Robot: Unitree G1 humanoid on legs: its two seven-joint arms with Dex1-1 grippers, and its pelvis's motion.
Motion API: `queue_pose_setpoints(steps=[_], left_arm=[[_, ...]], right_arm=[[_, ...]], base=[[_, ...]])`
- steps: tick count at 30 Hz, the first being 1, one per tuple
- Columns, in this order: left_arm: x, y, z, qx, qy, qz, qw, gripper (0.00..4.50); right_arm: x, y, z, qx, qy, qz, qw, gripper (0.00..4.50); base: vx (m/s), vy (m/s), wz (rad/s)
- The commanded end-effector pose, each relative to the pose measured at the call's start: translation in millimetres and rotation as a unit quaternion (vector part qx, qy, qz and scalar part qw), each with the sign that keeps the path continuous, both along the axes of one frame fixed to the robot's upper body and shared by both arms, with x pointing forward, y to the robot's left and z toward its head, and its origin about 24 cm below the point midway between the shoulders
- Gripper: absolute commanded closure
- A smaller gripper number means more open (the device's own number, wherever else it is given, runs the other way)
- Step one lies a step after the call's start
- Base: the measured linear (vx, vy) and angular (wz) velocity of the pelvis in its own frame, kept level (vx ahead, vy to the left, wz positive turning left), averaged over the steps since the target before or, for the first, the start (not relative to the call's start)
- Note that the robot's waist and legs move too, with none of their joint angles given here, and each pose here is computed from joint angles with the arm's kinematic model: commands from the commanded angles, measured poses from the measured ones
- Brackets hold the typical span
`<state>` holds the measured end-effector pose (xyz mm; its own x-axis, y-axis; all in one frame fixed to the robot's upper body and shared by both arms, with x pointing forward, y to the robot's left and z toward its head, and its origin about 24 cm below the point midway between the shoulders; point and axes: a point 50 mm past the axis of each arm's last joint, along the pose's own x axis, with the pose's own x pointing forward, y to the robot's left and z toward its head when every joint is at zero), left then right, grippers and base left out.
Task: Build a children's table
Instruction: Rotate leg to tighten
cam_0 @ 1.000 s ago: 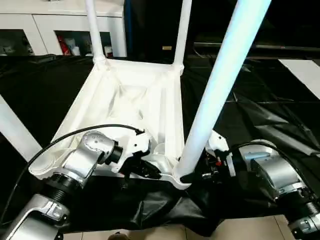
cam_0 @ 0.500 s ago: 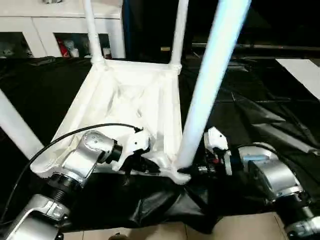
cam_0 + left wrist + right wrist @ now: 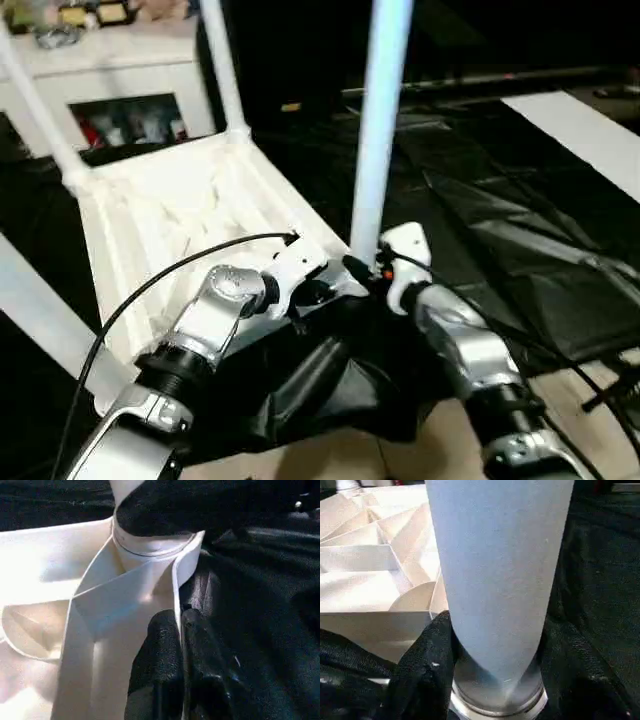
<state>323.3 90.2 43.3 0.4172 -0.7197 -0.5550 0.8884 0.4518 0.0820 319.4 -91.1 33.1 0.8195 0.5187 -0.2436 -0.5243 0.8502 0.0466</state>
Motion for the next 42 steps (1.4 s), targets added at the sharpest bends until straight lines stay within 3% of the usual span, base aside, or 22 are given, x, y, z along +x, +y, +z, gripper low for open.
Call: queue_pose_setpoints(steps=[1,4,9,11,12,14,15,17,20,24,27,32,34,39,42], left_arm=[[-11.9,-36,2.9,-0.027,-0.005,-0.094,0.995,4.5],[-10.9,-28,2.6,-0.02,-0.005,-0.103,0.994,4.5],[-14.7,-8,-0.1,-0.001,0.008,-0.145,0.989,4.5],[-17.6,-2,1.4,-0.004,0.02,-0.173,0.985,4.5],[-21.2,3,3.5,-0.011,0.028,-0.206,0.978,4.5],[-23.3,4,4.7,-0.015,0.029,-0.224,0.974,4.5],[-28.4,11,4.8,-0.013,0.047,-0.253,0.966,4.5],[-29.7,13,4.3,-0.01,0.053,-0.261,0.964,4.5],[-30.6,23,0.8,0.011,0.06,-0.282,0.957,4.5],[-27.2,28,1.5,0.022,0.055,-0.289,0.956,4.5],[-21.9,27,3.9,0.023,0.033,-0.271,0.962,4.5],[-19.4,25,4.5,0.013,0.038,-0.24,0.97,4.5],[-17.7,22,3.6,-0.003,0.036,-0.208,0.977,4.5],[-18.4,21,2.7,-0.016,0.041,-0.195,0.98,4.5],[-18.7,22,2.7,-0.018,0.042,-0.157,0.987,4.5]], right_arm=[[-6.5,29.8,-5.7,0.021,0.027,0.048,0.998,1.98],[-8.5,27.6,-4.8,0.036,0.031,0.059,0.997,1.67],[-14.9,16.7,-0.8,0.022,0.004,0.111,0.994,1.33],[-24.9,8.6,7.8,0.031,-0.014,0.179,0.983,1.33],[-34.9,-2.6,15.2,0.029,-0.027,0.237,0.971,1.33],[-39.0,-8.2,17.9,0.026,-0.031,0.258,0.965,1.33],[-49.0,-27.6,22.5,0.009,-0.028,0.305,0.952,1.33],[-52.6,-34.8,23.3,0.001,-0.022,0.321,0.947,1.33],[-68.5,-70.4,30.5,-0.045,0.003,0.369,0.928,1.33],[-74.9,-88.1,44.4,-0.042,0.012,0.377,0.925,1.33],[-75.6,-96.0,50.1,-0.048,0.009,0.372,0.927,1.33],[-76.7,-106.5,57.2,-0.047,0.008,0.355,0.934,1.33],[-78.8,-122.5,68.0,-0.034,-0.001,0.314,0.949,1.33],[-78.4,-135.7,74.7,-0.024,-0.016,0.259,0.966,1.33],[-59.9,-150.5,70.7,-0.023,-0.039,0.087,0.995,1.33]], base=[[-0.006,-0.108,0.2],[0.066,-0.086,-0.09],[0.015,-0.008,-0.04],[0.0,0.0,0.0],[0.0,0.0,0.0],[0.0,0.0,0.0],[0.0,0.0,0.0],[0.0,0.0,0.0],[0.0,0.0,0.0],[0.0,0.0,0.0],[0.0,0.0,0.0],[0.0,0.0,0.0],[0.0,0.0,0.0],[0.0,0.0,0.0],[0.0,0.0,0.0]])
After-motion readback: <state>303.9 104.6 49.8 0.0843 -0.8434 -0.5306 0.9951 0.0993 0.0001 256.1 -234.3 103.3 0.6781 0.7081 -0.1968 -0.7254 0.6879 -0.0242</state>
